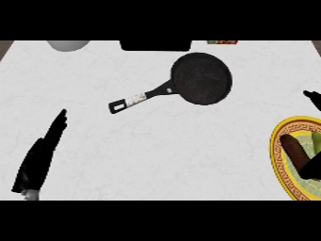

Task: Pick the sweet potato from the plate and place it in the pan

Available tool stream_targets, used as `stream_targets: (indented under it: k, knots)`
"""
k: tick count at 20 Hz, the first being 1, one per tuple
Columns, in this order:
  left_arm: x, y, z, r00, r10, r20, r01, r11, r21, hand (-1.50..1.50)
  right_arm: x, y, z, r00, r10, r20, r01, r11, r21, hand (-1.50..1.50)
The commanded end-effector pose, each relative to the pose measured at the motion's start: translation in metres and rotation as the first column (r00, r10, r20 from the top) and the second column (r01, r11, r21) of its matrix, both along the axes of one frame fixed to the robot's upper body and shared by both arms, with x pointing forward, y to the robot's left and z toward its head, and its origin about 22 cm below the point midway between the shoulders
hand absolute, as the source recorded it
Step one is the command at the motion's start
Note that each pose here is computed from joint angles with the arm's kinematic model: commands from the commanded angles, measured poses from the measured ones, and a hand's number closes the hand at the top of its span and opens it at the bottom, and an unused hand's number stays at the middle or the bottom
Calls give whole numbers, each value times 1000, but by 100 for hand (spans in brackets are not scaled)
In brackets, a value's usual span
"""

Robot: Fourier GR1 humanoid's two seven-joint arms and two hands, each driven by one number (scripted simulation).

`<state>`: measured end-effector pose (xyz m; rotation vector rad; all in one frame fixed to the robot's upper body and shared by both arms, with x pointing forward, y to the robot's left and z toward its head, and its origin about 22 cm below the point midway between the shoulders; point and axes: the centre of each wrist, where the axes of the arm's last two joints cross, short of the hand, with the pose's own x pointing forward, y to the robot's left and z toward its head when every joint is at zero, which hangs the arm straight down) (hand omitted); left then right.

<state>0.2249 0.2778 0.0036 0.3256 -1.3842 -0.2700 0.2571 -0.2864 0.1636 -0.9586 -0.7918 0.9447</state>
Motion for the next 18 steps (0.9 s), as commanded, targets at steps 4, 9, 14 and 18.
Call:
stream_targets:
  k: [4,9,14,18]
  knots:
    - [16,3,17,1000,7,1,-7,1000,11,0,15,31,3,983,-45,-180,17,988,-154,-150]
    - [4,-6,7,1000,5,14,-5,1000,12,0,23,35,-30,959,-81,-270,26,979,-201,-150]
    - [-1,6,5,1000,4,1,-4,1000,2,0,34,44,-39,948,-96,-304,31,977,-213,-150]
    - [6,2,2,1000,3,-7,-3,1000,-17,0,29,61,-58,942,-87,-324,10,972,-234,-150]
